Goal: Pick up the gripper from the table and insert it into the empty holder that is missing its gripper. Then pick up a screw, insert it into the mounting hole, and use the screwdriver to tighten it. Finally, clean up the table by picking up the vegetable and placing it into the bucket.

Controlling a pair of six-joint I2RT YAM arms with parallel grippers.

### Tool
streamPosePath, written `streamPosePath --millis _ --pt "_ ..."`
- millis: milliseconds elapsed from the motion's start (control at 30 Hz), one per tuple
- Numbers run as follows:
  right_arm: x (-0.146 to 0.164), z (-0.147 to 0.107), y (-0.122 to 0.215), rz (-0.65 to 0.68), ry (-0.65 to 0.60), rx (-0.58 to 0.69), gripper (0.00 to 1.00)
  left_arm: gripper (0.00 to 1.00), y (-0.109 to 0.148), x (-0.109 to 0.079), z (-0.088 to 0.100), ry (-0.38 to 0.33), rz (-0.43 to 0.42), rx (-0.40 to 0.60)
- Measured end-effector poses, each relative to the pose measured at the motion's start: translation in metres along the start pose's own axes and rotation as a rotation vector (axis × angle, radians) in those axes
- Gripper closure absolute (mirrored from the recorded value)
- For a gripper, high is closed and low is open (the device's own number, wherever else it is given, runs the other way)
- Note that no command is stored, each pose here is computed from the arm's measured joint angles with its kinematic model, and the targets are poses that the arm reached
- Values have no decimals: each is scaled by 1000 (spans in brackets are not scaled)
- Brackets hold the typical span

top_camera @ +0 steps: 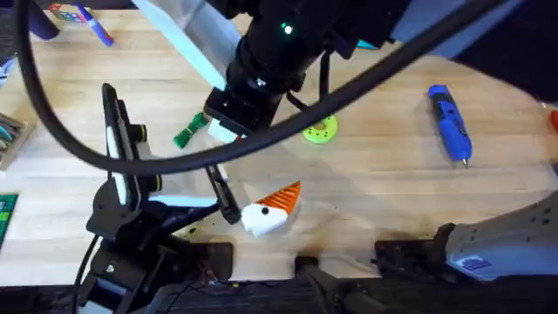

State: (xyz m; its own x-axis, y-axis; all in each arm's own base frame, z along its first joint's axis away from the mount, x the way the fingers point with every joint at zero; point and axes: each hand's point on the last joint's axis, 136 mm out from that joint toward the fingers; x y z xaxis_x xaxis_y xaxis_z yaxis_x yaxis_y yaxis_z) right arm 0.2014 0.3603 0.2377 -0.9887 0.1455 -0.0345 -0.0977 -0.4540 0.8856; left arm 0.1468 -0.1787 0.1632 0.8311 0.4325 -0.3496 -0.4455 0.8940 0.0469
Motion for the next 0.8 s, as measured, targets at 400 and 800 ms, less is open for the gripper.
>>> streamPosePath --millis 400,800 --pt "0 -2 -3 -1 4 6 995 9 0 0 0 0 0 0" --pt "-2 -1 -7 -4 8 -3 995 9 0 0 0 0 0 0"
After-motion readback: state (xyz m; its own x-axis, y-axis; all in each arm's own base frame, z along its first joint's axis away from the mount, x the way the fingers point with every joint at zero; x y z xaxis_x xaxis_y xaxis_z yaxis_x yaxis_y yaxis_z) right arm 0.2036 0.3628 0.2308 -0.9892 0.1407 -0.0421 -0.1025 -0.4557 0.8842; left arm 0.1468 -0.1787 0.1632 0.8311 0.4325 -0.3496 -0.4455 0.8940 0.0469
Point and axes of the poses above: each hand's point on the last joint's axis, 136 mm out from that joint toward the fingers, its own y axis back along the fingers, its own x axis along the line the jaws close on, z = x × y, and after that the axes turned 14 degrees about y, right-handed
